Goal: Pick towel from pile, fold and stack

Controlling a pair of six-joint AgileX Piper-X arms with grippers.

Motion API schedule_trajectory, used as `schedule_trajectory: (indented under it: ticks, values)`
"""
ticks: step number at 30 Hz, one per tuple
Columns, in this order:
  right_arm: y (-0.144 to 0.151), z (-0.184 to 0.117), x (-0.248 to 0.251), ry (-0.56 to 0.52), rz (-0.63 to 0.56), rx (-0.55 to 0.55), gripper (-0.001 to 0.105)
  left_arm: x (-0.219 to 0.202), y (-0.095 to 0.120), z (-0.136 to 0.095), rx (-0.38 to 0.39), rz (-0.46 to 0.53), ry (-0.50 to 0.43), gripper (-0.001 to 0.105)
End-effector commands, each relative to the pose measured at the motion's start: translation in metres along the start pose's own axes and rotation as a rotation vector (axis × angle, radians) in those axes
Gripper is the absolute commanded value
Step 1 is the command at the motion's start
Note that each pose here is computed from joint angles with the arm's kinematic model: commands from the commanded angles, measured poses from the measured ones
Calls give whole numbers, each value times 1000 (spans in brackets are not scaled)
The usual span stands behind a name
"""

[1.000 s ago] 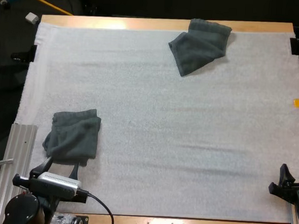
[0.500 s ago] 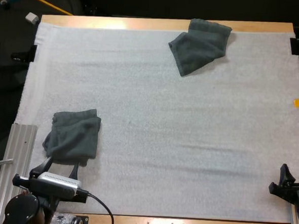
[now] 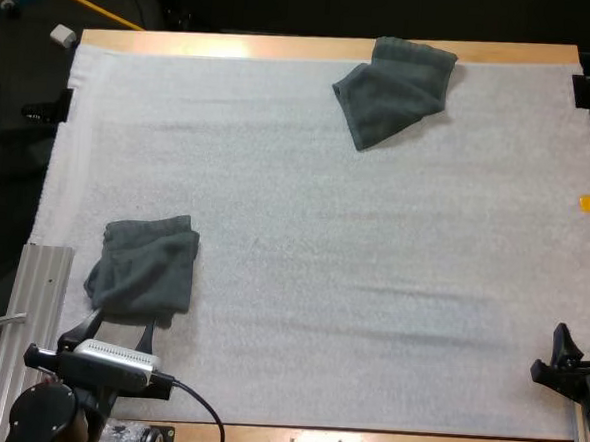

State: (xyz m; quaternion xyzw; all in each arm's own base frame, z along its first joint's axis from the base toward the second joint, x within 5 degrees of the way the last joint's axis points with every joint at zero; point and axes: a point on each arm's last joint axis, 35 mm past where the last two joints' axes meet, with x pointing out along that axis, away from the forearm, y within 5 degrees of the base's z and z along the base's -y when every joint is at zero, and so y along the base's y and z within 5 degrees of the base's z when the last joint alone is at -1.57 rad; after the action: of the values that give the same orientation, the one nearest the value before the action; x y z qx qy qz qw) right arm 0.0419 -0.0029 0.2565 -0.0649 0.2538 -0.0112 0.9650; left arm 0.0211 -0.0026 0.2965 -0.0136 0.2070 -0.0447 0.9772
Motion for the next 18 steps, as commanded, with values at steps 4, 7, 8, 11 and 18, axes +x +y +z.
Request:
schedule_trajectory:
  ticks: [4, 7, 8, 11, 18]
  values:
    - [0, 1, 0, 3, 2, -6, 63, 2, 0, 2, -8, -2, 1, 58]
    - [0, 1, 0, 3, 3, -6, 63, 1, 0, 2, -8, -3, 1, 58]
    - [0, 1, 0, 4, 4, -6, 62, 1, 0, 2, -8, -1, 1, 58]
    - [0, 0, 0, 6, 5, -6, 62, 1, 0, 2, -8, -1, 2, 58]
    - [0, 1, 0, 5, -2, -8, 62, 2, 0, 4, -3, -5, -11, 58]
